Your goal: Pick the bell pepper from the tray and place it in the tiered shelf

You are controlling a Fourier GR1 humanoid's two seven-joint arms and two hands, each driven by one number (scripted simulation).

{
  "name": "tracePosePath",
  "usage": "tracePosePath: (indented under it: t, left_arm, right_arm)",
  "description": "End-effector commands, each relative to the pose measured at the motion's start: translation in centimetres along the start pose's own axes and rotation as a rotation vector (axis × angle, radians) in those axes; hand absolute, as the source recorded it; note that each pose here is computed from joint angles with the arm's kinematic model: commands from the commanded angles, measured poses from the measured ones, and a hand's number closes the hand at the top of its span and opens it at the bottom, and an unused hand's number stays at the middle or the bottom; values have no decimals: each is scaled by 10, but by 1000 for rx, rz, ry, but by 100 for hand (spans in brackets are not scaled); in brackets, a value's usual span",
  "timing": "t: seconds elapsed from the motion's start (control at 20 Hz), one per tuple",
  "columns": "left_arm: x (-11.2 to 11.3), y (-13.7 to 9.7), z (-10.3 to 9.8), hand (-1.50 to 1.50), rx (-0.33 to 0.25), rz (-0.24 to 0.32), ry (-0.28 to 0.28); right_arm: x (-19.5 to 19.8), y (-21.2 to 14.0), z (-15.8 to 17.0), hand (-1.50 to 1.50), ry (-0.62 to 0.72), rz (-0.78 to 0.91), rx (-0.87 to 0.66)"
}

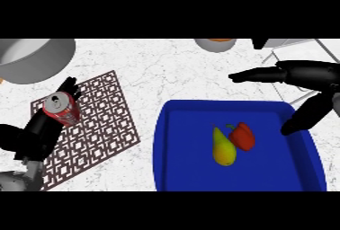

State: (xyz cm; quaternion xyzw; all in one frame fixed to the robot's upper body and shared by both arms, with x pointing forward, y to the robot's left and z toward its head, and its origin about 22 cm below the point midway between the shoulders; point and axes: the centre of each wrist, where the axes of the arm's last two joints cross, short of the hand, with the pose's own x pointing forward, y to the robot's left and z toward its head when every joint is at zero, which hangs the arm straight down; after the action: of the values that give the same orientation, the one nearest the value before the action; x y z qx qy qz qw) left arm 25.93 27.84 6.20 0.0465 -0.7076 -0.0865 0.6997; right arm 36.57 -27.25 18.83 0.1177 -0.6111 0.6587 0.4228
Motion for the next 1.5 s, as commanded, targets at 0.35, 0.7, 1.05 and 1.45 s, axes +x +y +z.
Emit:
tracePosePath:
  t: [0.35, 0.7, 1.05, 1.45]
  left_arm:
    - [-5, -21, 7, 0, 12, -8, 3]
    - [-2, 4, 9, 0, 13, -6, 4]
    - [-7, -10, 15, 0, 21, -4, 2]
    - [8, 2, 8, 0, 3, 0, 10]
  right_arm:
    - [-12, 50, -37, -150, -45, 193, 202]
    - [-32, 71, -40, -150, -17, 229, 239]
    - [-5, 77, -45, -150, 86, 317, 366]
    - [-6, 63, -64, -150, 146, 463, 332]
